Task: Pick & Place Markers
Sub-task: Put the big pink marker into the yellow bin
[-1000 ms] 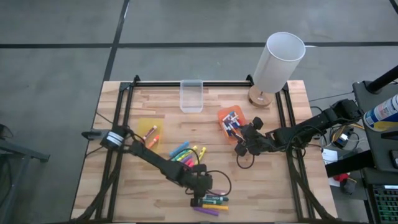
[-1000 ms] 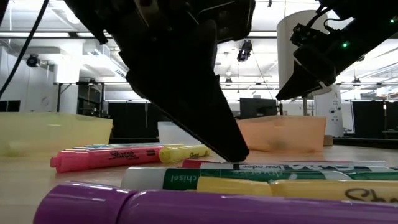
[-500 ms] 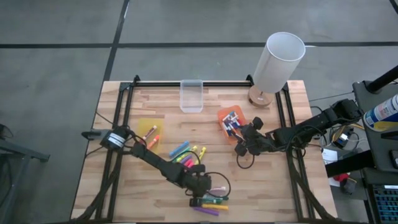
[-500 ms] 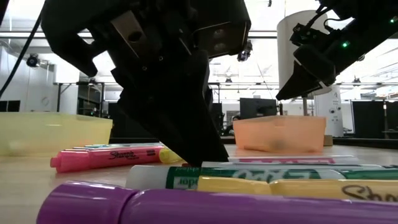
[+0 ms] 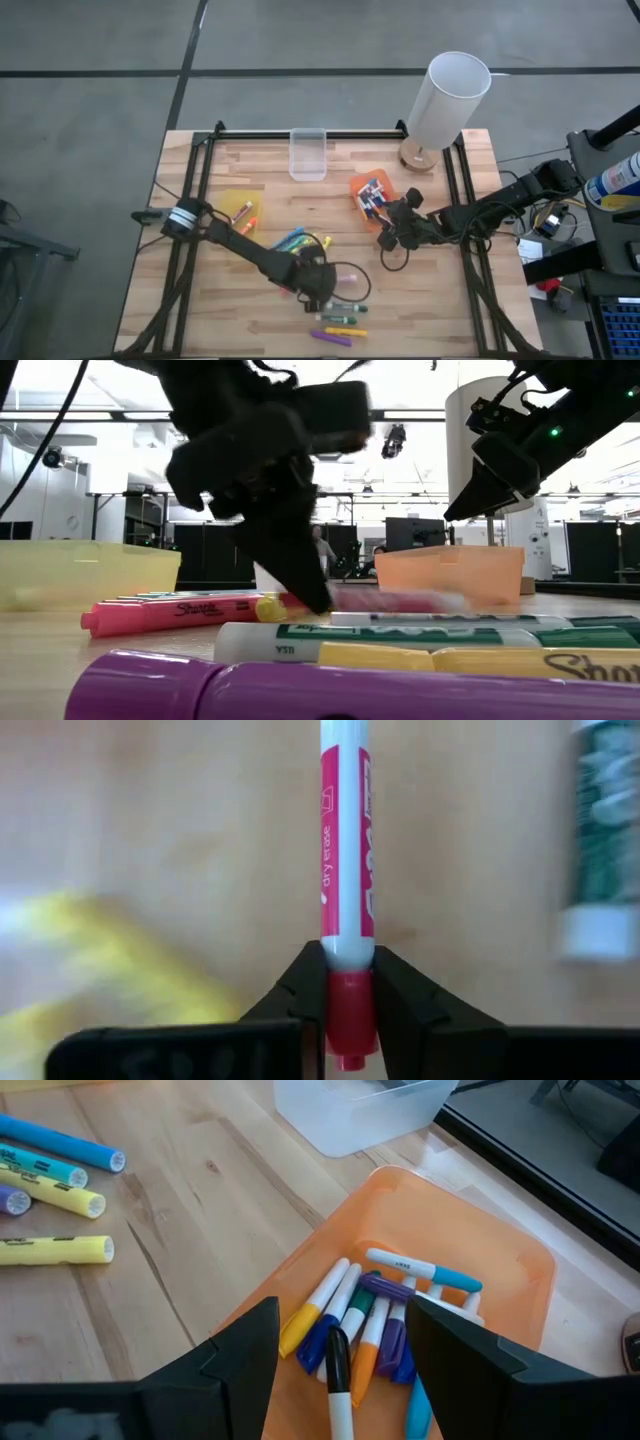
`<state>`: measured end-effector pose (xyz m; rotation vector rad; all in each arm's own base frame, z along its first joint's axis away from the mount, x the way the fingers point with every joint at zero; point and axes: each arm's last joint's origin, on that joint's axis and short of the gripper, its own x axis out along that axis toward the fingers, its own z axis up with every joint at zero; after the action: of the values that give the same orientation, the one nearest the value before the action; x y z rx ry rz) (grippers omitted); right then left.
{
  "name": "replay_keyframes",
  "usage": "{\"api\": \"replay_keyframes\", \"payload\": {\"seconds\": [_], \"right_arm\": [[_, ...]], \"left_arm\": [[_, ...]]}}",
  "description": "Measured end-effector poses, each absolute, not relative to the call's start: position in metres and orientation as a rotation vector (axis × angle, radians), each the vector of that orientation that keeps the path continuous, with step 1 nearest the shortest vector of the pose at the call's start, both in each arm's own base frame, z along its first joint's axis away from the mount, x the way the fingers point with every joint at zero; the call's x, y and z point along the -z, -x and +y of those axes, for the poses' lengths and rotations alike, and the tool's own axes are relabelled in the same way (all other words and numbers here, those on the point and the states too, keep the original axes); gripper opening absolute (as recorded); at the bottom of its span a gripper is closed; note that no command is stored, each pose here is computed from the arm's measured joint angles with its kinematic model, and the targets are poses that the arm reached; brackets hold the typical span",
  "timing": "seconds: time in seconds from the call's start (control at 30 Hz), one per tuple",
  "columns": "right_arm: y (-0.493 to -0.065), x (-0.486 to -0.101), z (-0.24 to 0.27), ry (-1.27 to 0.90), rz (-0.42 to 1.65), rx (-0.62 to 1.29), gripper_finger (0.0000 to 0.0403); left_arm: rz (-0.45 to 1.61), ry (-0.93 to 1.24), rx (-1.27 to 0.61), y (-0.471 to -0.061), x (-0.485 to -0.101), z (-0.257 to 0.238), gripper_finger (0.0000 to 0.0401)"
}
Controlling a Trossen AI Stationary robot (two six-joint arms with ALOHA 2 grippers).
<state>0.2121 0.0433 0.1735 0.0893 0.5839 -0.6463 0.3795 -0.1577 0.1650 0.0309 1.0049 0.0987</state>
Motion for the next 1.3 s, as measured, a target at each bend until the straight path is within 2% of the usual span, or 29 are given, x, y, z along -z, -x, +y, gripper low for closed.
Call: {"api": "replay_keyframes", "payload": {"seconds": [0.27,0.47,0.67,0.73,0.83,1.03,1.3], "right_arm": [[-0.212,-0.173,0.043,-0.089,0.585,0.647,0.021],[-0.212,-0.173,0.043,-0.089,0.584,0.647,0.021],[-0.212,-0.173,0.043,-0.089,0.584,0.646,0.021],[-0.212,-0.173,0.043,-0.089,0.584,0.646,0.021],[-0.212,-0.173,0.043,-0.089,0.584,0.646,0.021],[-0.212,-0.173,0.043,-0.089,0.584,0.646,0.021],[-0.212,-0.173,0.043,-0.089,0.584,0.646,0.021]], "left_arm": [[1.057,-0.145,-0.423,-0.33,-0.228,-0.128,0.0048],[1.106,-0.066,-0.689,-0.274,-0.273,-0.104,0.005],[1.1,0.089,-0.928,-0.231,-0.298,-0.088,0.0051],[1.062,0.169,-0.93,-0.225,-0.3,-0.085,0.0052],[1.028,0.323,-1.041,-0.213,-0.296,-0.081,0.0052],[1.093,0.499,-1.211,-0.196,-0.264,-0.077,0.0052],[1.163,0.574,-1.175,-0.191,-0.21,-0.077,0.0053]]}}
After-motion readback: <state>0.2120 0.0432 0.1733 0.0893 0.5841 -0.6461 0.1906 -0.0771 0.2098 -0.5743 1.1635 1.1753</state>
